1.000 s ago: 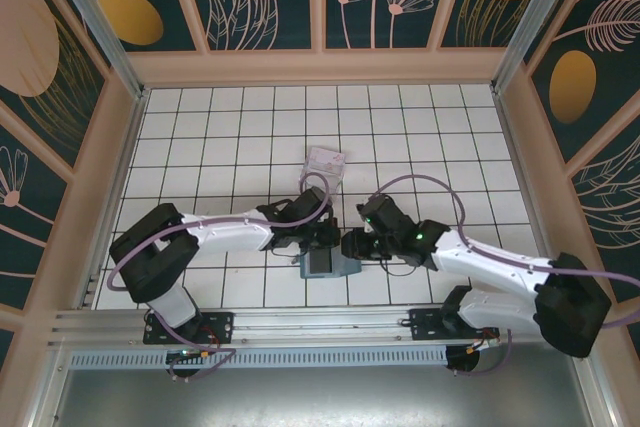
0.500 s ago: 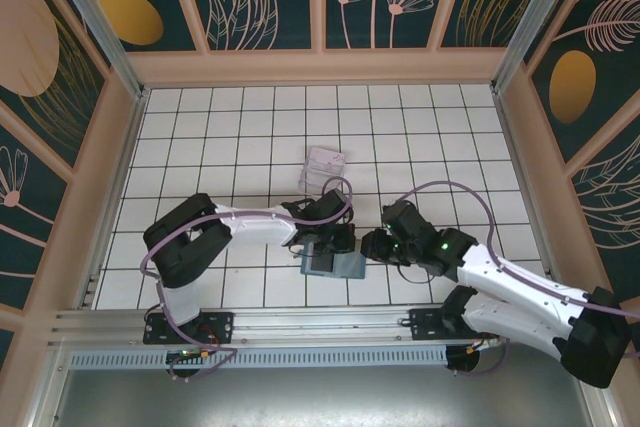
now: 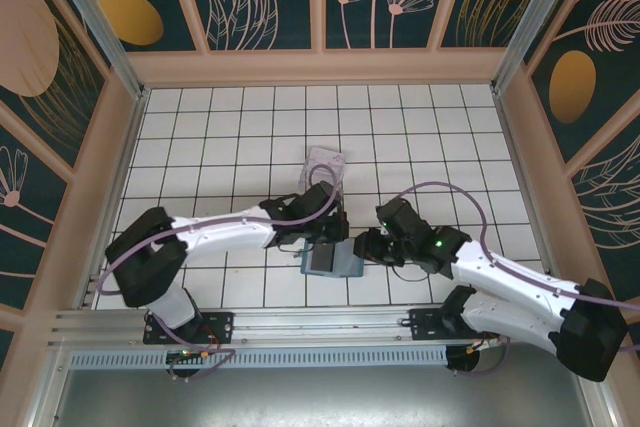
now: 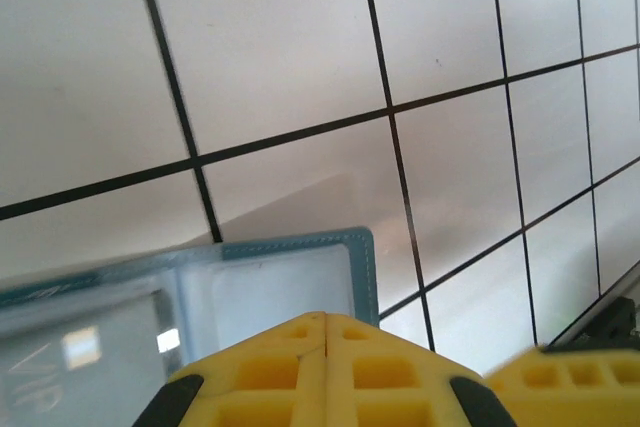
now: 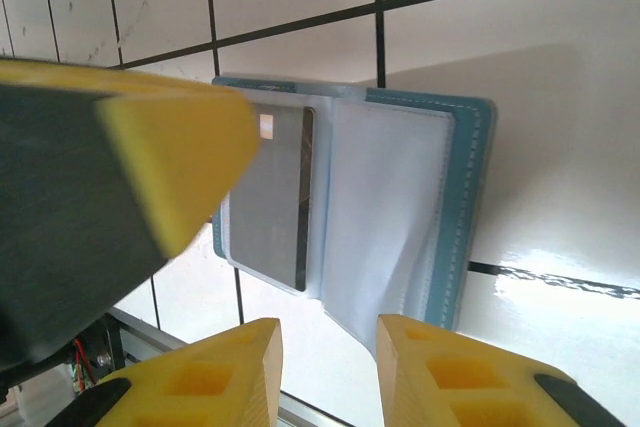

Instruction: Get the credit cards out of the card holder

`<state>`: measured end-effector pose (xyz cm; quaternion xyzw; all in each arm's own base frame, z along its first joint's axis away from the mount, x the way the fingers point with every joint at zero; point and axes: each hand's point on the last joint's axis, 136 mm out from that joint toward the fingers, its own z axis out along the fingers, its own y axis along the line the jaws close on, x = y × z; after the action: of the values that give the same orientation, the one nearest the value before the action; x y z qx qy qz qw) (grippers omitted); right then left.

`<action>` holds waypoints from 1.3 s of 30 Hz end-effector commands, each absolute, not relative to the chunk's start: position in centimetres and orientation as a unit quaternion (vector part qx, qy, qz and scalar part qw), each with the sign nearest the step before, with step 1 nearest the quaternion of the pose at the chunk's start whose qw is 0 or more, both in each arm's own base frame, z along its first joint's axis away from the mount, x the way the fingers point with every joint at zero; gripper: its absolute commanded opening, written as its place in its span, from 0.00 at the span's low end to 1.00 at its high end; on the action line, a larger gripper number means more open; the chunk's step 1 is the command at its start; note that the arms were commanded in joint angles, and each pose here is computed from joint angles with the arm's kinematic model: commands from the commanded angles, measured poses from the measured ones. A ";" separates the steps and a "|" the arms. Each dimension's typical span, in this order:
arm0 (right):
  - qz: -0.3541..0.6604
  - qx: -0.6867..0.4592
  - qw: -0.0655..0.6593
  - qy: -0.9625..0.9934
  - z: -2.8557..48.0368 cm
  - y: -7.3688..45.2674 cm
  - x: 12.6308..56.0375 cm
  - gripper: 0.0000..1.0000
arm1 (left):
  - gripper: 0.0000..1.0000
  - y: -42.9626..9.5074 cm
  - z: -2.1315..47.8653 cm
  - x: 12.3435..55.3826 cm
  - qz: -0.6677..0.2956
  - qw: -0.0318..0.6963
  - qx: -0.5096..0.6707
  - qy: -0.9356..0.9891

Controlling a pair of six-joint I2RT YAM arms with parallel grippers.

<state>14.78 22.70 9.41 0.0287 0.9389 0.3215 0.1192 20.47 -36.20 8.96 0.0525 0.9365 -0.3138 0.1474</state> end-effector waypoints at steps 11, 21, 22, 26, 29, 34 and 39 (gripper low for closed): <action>0.371 0.007 0.081 0.925 10.0 29.0 15.9 0.32 | 0.02 -29.9 5.5 18.9 -0.298 0.132 0.002 0.945; 0.354 0.012 0.054 0.933 6.8 29.6 15.7 0.30 | 0.02 -28.6 3.1 18.0 -0.281 0.111 0.003 0.953; 0.351 0.013 0.053 0.935 6.5 29.5 15.7 0.30 | 0.02 -28.4 2.8 17.9 -0.277 0.107 0.003 0.955; 0.339 0.016 0.047 0.939 5.1 29.2 15.5 0.29 | 0.02 -28.0 1.8 17.5 -0.266 0.098 0.005 0.959; 0.332 0.017 0.041 0.942 4.1 29.0 15.3 0.28 | 0.02 -27.6 1.3 17.3 -0.255 0.094 0.005 0.962; 0.320 0.019 0.035 0.947 3.0 28.5 15.1 0.27 | 0.02 -27.0 0.4 17.0 -0.237 0.084 0.007 0.968; 0.321 0.017 0.031 0.947 2.3 28.5 15.0 0.27 | 0.02 -26.8 -0.1 16.7 -0.230 0.077 0.008 0.970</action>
<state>15.19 28.42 2.89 0.0178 0.9473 0.3181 0.0346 17.67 -28.33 2.03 0.0046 0.9578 -0.2688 0.1014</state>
